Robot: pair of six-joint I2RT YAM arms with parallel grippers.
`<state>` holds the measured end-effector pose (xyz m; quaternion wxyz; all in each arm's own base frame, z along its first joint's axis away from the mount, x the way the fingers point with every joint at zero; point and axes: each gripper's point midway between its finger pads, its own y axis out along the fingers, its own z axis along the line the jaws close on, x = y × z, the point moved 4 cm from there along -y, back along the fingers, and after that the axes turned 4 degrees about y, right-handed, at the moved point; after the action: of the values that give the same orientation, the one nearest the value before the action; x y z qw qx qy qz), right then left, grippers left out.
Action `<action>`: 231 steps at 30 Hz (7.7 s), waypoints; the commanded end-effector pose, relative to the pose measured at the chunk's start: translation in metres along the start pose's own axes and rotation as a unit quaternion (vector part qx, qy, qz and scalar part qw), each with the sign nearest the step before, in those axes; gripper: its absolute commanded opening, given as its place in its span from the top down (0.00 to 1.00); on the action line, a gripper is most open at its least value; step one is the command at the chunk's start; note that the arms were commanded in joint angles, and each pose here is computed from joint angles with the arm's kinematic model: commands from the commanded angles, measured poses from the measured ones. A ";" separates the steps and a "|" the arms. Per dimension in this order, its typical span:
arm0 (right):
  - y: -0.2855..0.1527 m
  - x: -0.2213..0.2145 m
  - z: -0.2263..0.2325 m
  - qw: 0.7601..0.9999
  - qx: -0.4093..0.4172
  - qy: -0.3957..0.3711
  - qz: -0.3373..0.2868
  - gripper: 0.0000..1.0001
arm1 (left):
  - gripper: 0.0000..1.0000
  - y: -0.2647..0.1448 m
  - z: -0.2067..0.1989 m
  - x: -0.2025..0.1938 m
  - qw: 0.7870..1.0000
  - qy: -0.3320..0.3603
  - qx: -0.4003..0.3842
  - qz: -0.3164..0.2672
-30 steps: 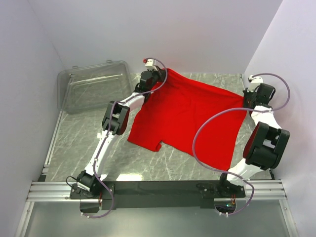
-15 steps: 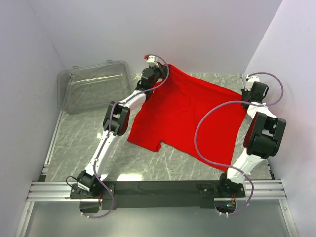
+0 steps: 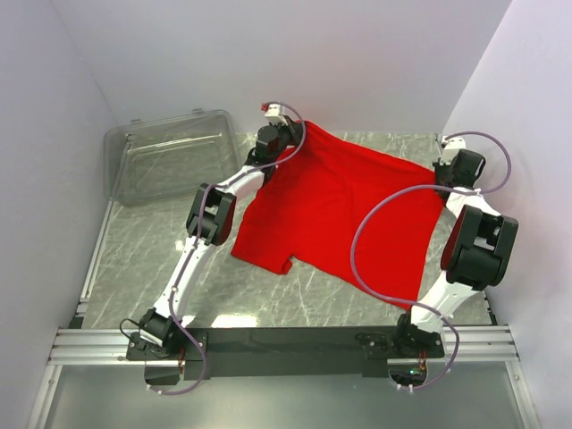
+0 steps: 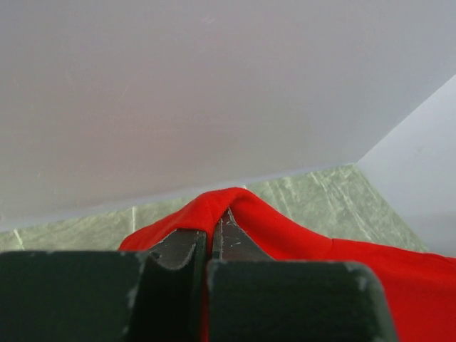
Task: Fold and stack the t-shirts
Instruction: Flatten the tshirt out, then fold the tshirt
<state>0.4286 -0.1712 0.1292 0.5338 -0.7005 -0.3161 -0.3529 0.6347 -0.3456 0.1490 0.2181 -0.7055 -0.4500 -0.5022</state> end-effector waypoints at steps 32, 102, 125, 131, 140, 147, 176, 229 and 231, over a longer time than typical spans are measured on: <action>-0.033 -0.023 0.006 0.994 0.011 -0.110 -0.019 1.00 | 0.98 -0.028 -0.030 0.046 0.998 0.040 -0.049 -0.011; -0.069 -0.057 0.026 0.940 0.226 -0.125 0.222 0.41 | 0.99 -0.096 -0.060 0.037 0.991 0.054 -0.124 0.008; -0.022 -0.058 0.030 0.953 0.144 -0.162 0.210 0.71 | 0.99 -0.112 -0.054 0.028 0.992 0.061 -0.107 0.041; -0.023 -0.063 0.031 0.953 0.143 -0.166 0.209 0.78 | 0.99 -0.112 -0.054 0.028 0.991 0.063 -0.106 0.042; -0.031 -0.056 0.033 0.951 0.158 -0.186 0.188 0.91 | 0.99 -0.111 -0.057 0.034 0.991 0.065 -0.110 0.037; -0.043 -0.064 0.028 0.942 0.156 -0.243 0.170 0.96 | 0.99 -0.113 -0.054 0.039 0.991 0.079 -0.099 0.034; -0.027 -0.047 0.051 0.944 0.176 -0.241 0.139 0.51 | 0.99 -0.116 -0.036 0.027 0.993 0.075 -0.075 0.057; -0.047 -0.060 0.044 0.934 0.184 -0.277 0.126 0.61 | 0.70 -0.127 -0.006 0.026 0.992 0.074 -0.001 0.100; -0.055 -0.044 0.046 0.941 0.194 -0.256 0.109 0.60 | 0.66 -0.129 -0.009 0.043 0.995 0.065 0.000 0.077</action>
<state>0.3578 -0.1212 0.0728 0.5987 -0.6956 -0.3968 0.0143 0.5205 -0.2809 0.1043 0.3251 -0.7336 -0.3256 -0.5002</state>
